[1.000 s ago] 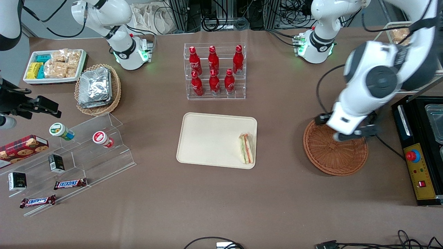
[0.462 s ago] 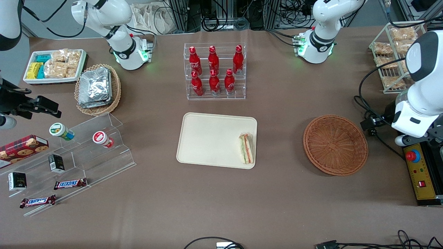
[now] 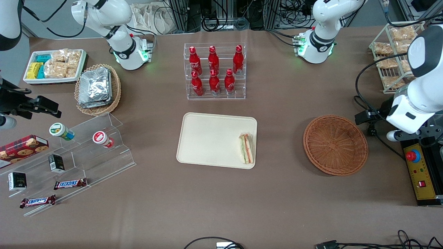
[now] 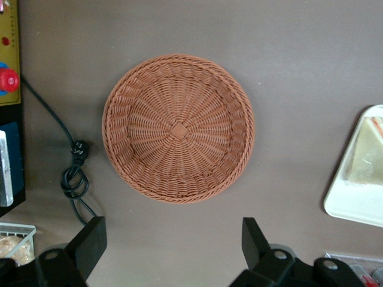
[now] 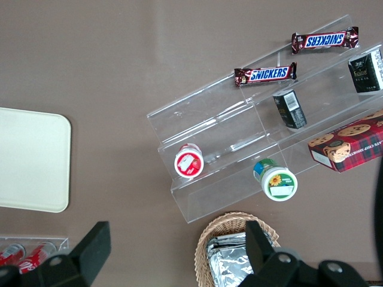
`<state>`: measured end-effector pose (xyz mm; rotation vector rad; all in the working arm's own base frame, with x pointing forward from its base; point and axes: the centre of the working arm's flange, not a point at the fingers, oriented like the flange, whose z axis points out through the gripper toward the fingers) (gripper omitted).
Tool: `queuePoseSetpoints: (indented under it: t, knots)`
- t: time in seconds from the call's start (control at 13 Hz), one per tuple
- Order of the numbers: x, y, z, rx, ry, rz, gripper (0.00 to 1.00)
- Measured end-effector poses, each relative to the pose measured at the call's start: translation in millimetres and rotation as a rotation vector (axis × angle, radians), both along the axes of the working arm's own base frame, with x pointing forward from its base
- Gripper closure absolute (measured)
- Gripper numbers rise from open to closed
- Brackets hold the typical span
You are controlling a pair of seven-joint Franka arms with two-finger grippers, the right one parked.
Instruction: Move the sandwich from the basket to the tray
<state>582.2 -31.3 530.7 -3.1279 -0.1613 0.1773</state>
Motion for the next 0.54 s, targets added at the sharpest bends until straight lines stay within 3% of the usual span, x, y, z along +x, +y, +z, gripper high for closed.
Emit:
queuePoseSetpoints:
  t: [0.38,0.54]
  knots:
    - [-8.5,-11.9,16.3,0.02,-0.015,-0.024,0.0]
    - [-7.9,-6.5,21.8,0.001,0.012,0.011,0.0]
